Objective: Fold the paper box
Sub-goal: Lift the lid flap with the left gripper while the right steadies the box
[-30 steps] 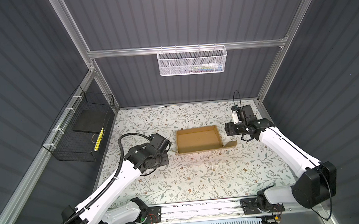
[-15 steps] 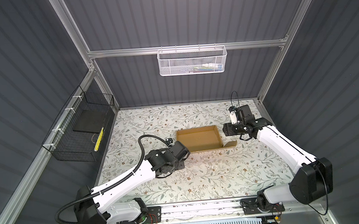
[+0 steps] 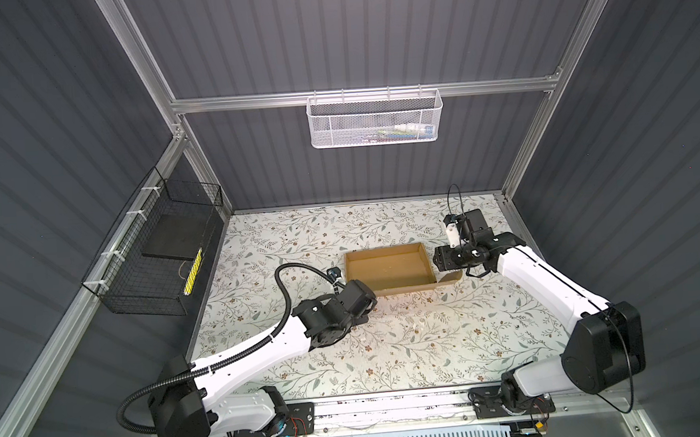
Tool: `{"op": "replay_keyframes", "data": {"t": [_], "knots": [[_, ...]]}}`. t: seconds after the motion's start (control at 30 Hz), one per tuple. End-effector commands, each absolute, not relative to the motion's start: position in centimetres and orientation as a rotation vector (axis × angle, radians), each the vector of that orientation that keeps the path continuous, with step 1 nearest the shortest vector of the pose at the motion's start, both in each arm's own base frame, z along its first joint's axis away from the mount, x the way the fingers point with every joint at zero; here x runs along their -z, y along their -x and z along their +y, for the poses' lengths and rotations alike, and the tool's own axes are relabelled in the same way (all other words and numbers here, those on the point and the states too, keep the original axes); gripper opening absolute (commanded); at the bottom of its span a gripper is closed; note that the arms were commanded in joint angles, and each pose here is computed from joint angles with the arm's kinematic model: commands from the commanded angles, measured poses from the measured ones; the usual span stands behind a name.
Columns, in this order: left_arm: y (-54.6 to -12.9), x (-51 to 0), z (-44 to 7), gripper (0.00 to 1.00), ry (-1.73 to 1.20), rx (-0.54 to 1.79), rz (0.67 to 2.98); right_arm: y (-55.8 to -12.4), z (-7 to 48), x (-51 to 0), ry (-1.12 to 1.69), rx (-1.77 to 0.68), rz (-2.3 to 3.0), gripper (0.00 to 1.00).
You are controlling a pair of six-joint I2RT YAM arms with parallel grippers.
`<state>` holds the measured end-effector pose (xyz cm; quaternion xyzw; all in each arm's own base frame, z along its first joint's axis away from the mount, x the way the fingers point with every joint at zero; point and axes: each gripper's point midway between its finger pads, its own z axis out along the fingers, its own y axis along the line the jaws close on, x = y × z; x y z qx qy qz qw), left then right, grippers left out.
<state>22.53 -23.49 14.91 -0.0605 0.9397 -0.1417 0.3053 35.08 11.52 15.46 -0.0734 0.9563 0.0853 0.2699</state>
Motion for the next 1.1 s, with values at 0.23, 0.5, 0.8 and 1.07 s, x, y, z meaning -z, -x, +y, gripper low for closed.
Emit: {"op": "replay_keyframes", "data": {"t": [0.23, 0.5, 0.8, 1.07], "knots": [[-25.5, -15.3, -23.8, 0.37, 0.228, 0.375, 2.375, -32.5, 11.4, -14.7, 0.209, -0.278, 2.605, 0.66], [-27.8, -16.1, -23.8, 0.37, 0.268, 0.382, 2.322, -31.1, 12.0, -14.6, 0.231, -0.325, 2.601, 0.63], [-29.8, -16.3, -23.7, 0.37, 0.303, 0.383, 2.296, -30.2, 13.5, -14.5, 0.285, -0.348, 2.602, 0.62], [-31.5, -16.7, -23.8, 0.37, 0.305, 0.393, 2.280, -29.5, 15.2, -14.5, 0.336, -0.370, 2.607, 0.61]]}}
